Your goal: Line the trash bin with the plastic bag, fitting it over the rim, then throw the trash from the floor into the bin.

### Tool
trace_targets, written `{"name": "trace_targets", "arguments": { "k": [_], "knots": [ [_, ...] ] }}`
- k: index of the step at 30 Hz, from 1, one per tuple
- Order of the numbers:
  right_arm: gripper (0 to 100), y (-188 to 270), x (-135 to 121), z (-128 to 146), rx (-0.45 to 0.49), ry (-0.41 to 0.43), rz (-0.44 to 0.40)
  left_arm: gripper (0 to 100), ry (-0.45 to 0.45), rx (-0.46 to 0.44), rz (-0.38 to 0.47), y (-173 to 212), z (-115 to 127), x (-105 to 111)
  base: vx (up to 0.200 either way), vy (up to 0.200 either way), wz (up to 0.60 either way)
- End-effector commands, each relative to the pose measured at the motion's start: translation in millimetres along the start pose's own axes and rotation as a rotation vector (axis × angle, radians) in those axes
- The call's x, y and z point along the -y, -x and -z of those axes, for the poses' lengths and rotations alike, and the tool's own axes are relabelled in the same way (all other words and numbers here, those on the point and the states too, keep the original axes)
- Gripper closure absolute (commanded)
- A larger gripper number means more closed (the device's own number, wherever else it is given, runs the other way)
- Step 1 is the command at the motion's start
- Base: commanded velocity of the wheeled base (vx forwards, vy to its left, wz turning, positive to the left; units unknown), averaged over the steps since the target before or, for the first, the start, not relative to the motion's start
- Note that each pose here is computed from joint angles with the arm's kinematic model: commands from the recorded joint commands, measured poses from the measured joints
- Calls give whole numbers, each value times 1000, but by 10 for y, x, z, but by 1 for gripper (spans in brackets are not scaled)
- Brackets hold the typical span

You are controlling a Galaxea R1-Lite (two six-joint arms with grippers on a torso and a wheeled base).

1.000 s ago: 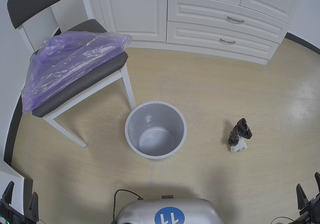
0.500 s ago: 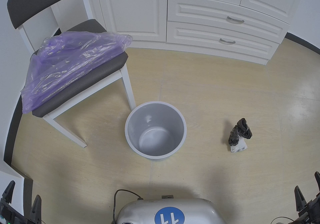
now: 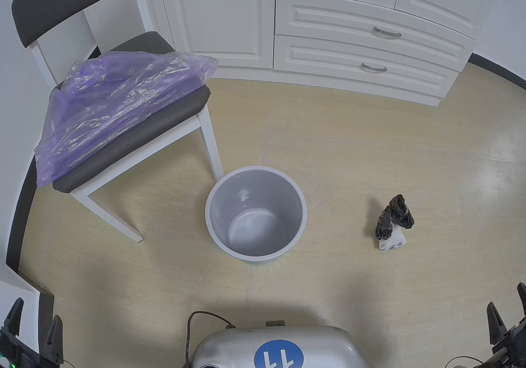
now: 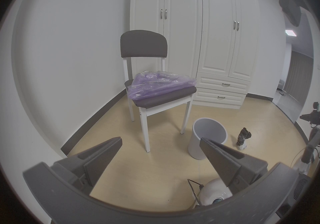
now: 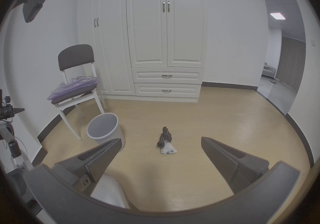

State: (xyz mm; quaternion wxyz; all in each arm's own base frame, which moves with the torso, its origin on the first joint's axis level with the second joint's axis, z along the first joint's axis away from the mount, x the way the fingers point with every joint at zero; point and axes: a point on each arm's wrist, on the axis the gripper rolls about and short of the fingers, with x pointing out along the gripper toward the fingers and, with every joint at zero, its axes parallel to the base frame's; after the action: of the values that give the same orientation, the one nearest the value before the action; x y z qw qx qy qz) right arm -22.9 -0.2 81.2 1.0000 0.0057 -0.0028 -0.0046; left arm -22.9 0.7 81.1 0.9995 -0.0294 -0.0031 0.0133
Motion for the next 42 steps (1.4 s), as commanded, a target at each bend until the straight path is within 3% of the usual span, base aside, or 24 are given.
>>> {"name": "trace_targets", "arguments": {
  "k": [1,7,8,10,13,17,21,23,24,26,28,31,36,39,40,42],
  "knots": [
    [0,0,1,52,-1,-1,0,0,1,-4,-3,-3,51,-3,0,0,0],
    [0,0,0,52,-1,33,2,0,-78,34,9,2,6,2,0,0,0],
    [0,0,-2,52,-1,40,-5,0,-75,131,12,22,-124,9,0,0,0],
    [0,0,-3,52,-1,44,-12,0,-34,217,45,60,-264,21,0,0,0],
    [0,0,-6,52,0,62,-26,0,-32,212,88,65,-271,31,0,0,0],
    [0,0,-6,52,0,70,-25,0,-113,177,89,61,-240,32,0,0,0],
    [0,0,-3,41,10,22,-12,0,-127,182,83,75,-275,33,0,0,0],
    [0,54,1,-177,125,-56,3,0,-112,188,78,79,-282,31,0,0,0],
    [0,179,-1,-479,238,-117,-12,0,-91,198,77,85,-301,32,0,0,0],
    [0,213,-3,-508,186,-77,-7,0,-83,206,86,108,-353,36,0,0,0],
    [0,232,-8,-525,139,38,-31,0,-91,204,91,109,-406,37,0,0,0],
    [0,193,-11,-560,108,69,-48,0,-116,187,90,93,-468,40,0,0,0],
    [0,-156,-24,-1047,97,69,-45,0,-251,37,6,-118,-896,58,0,0,0],
    [0,-269,-26,-1153,104,69,-44,0,-283,-7,-22,-219,-1000,60,0,0,0],
    [0,-506,-29,-1341,118,66,-37,0,-339,-96,-113,-420,-1115,51,0,0,0],
    [0,-683,-31,-1477,136,63,-33,0,-371,-159,-174,-559,-1131,38,0,0,0]
  ]
}}
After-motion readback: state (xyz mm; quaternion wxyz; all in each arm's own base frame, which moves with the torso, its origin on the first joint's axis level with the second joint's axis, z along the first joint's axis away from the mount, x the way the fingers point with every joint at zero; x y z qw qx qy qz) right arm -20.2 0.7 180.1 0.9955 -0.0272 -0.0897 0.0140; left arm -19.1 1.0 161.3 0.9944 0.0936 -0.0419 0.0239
